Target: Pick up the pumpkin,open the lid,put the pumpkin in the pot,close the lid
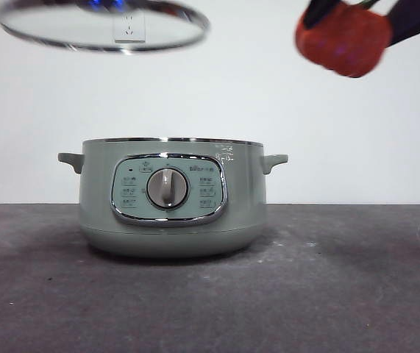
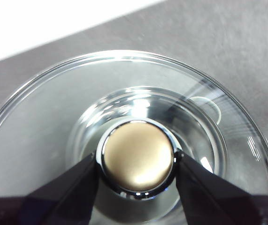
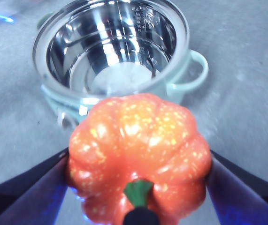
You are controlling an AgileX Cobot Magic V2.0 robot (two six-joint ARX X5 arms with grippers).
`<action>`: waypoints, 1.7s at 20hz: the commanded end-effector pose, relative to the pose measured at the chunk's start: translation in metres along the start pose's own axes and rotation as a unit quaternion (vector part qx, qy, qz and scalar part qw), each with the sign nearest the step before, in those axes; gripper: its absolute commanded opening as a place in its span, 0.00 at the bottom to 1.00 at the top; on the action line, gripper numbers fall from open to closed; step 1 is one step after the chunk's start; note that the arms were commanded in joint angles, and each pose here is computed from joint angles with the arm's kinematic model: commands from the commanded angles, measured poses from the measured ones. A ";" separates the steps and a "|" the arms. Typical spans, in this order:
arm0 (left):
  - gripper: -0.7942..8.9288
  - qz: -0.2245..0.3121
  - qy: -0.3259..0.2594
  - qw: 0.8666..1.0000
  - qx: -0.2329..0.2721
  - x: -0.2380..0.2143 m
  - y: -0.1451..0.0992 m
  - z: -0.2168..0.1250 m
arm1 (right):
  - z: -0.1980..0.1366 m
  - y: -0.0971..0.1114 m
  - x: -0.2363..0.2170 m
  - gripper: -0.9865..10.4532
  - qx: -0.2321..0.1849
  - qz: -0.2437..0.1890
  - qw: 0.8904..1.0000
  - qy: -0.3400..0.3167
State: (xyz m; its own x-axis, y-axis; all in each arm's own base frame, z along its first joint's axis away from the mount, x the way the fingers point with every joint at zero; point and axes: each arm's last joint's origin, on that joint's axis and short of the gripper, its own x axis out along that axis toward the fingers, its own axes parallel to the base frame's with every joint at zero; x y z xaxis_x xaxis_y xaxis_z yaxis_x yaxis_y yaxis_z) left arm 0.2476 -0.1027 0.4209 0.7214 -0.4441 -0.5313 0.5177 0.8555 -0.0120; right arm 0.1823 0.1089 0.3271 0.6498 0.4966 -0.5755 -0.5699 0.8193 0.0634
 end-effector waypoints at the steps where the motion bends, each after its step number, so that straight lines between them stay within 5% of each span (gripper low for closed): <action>1: 0.07 0.010 -0.032 0.999 0.011 -0.037 0.000 0.002 | 0.026 0.001 0.016 0.08 -0.002 0.005 1.000 -0.007; 7: 0.07 0.031 -0.054 0.998 0.009 -0.116 -0.010 -0.021 | 0.090 0.009 0.095 0.08 -0.041 0.023 0.999 0.016; 12: 0.07 0.040 -0.065 0.997 0.008 -0.155 -0.019 -0.039 | 0.113 0.024 0.171 0.08 -0.088 0.041 0.994 0.039; 19: 0.07 0.038 -0.045 0.998 0.005 -0.166 -0.022 -0.050 | 0.089 0.032 0.240 0.08 -0.127 0.039 0.987 0.088; 29: 0.07 0.037 -0.046 0.998 0.005 -0.166 -0.022 -0.050 | 0.058 0.030 0.266 0.08 -0.148 0.049 0.972 0.174; 30: 0.07 0.037 -0.046 0.998 0.005 -0.166 -0.022 -0.050 | 0.057 0.030 0.266 0.13 -0.152 0.050 0.971 0.179; 33: 0.07 0.037 -0.046 0.998 0.005 -0.166 -0.022 -0.050 | 0.056 0.030 0.266 0.63 -0.149 0.050 0.970 0.187; 34: 0.07 0.037 -0.047 0.998 0.005 -0.166 -0.022 -0.050 | 0.056 0.030 0.265 0.64 -0.150 0.050 0.970 0.186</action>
State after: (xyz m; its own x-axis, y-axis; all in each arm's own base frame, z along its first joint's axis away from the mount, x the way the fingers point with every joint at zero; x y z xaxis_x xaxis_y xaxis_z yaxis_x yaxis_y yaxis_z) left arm 0.0969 -0.0362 0.4588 0.7652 -0.3905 -0.5118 0.4634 0.8860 0.0169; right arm 0.3642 0.2786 0.2284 0.3949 0.3921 -0.8309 -0.7731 0.6304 -0.0699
